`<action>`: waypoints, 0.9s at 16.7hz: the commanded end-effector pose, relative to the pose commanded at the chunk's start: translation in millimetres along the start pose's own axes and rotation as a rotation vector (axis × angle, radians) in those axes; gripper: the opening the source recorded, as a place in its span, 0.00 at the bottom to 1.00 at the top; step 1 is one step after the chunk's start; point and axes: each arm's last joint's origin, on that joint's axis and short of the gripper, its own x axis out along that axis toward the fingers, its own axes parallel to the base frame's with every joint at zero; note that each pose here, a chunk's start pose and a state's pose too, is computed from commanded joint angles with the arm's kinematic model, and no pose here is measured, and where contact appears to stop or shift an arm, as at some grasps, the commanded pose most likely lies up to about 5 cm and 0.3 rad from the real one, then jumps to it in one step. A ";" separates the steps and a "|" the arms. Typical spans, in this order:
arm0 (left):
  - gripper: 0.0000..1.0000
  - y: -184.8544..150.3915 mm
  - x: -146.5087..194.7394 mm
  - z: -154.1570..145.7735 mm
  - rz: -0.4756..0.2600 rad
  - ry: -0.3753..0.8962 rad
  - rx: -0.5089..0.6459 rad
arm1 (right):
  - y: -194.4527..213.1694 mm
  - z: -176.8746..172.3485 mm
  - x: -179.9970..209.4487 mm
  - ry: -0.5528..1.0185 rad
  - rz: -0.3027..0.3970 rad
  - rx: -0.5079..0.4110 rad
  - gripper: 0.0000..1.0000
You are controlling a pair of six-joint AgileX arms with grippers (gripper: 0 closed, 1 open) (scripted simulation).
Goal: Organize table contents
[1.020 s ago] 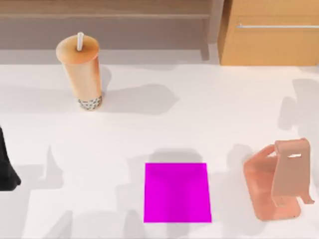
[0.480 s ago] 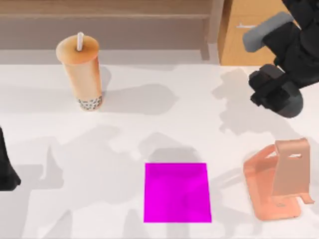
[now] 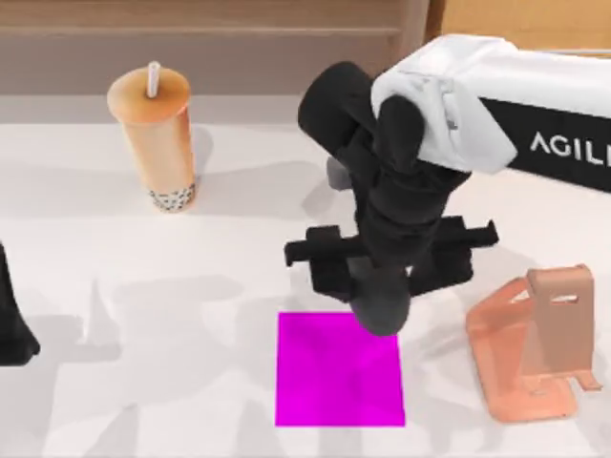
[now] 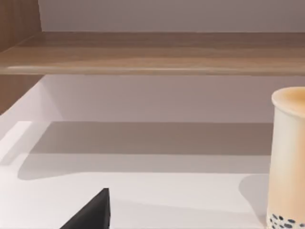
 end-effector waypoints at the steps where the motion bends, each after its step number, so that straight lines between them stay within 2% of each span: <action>1: 1.00 0.0 0.0 0.0 0.000 0.000 0.000 | 10.3 -5.4 10.3 0.017 -0.005 0.040 0.00; 3: 1.00 0.0 0.0 0.0 0.000 0.000 0.000 | 25.7 -15.4 28.2 0.047 -0.018 0.099 0.00; 6: 1.00 0.0 0.0 0.0 0.000 0.000 0.000 | 37.0 -24.6 43.7 0.071 -0.034 0.140 0.00; 15: 1.00 0.0 0.0 0.0 0.000 0.000 0.000 | 37.1 -25.0 50.5 0.072 -0.035 0.144 0.00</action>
